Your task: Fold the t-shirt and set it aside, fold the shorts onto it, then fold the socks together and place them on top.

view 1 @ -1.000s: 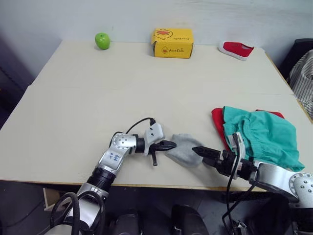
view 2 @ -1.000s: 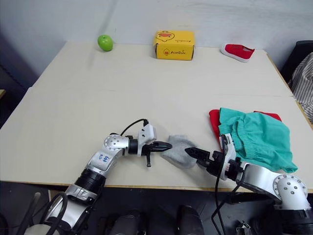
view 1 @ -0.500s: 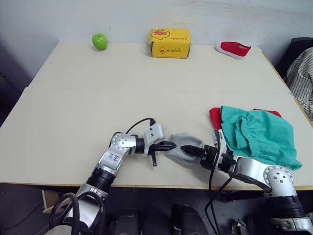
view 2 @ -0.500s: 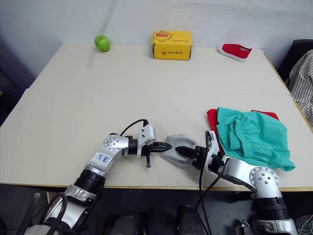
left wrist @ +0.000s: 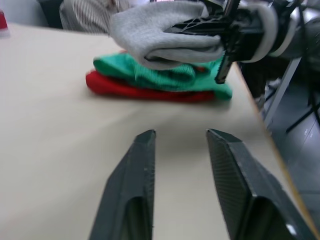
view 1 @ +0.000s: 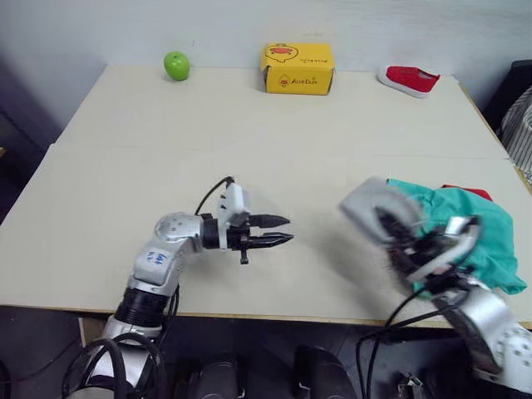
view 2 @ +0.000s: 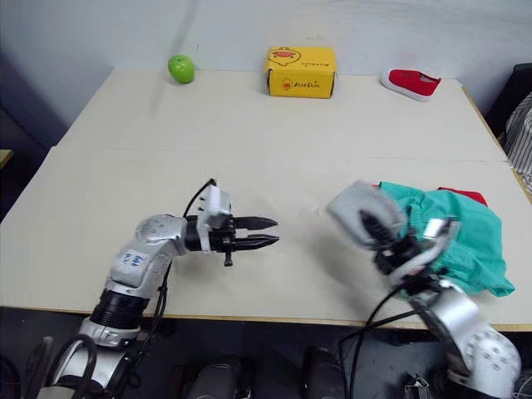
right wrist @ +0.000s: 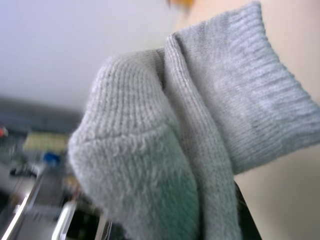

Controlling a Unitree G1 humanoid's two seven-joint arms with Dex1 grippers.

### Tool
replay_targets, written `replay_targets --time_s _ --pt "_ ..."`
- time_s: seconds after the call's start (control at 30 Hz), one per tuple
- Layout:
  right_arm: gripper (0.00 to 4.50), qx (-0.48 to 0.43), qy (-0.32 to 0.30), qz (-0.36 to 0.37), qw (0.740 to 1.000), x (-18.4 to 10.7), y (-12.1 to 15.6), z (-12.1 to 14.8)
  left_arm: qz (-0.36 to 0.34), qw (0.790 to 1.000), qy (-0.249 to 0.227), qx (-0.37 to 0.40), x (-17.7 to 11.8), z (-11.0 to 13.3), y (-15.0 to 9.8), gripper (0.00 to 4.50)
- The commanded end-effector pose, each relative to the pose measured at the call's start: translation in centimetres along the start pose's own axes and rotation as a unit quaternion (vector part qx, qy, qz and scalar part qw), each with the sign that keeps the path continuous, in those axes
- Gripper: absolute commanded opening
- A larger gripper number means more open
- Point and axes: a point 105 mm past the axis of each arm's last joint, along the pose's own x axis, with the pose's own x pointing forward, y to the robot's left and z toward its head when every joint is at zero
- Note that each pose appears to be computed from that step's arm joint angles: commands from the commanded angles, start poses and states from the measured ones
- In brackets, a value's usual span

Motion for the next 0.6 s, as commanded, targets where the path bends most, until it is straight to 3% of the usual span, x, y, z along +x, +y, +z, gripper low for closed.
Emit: replay_targets --time_s 0.03,0.13,0.2,0.3,0.4,0.6 --pt "0.06 -0.015 -0.113 0.004 0.993 -2.1 1.2 4.5 -0.003 0.999 -0.046 0.024 0.0 2.5 -0.6 2.83" --pt "0.06 -0.046 -0.206 -0.071 0.975 -4.6 -1.5 7.4 -0.008 0.998 -0.061 0.013 0.1 2.6 -0.9 3.78" --pt "0.06 -0.054 -0.226 -0.122 0.965 -5.5 -3.8 7.9 -0.014 0.998 -0.056 0.007 0.2 2.3 -1.1 4.41" --pt "0.06 -0.046 -0.191 -0.158 0.968 -5.2 -6.3 6.9 -0.015 0.998 -0.064 0.009 0.4 2.6 -1.1 4.5" --pt "0.06 -0.024 -0.198 -0.165 0.966 -4.7 -7.2 7.2 -0.021 0.998 -0.051 0.015 0.4 2.3 -1.1 4.5" --pt "2.15 -0.053 -0.135 -0.183 0.972 -5.1 -6.6 7.2 -0.01 0.999 -0.041 0.025 -0.5 2.1 -0.5 4.5"
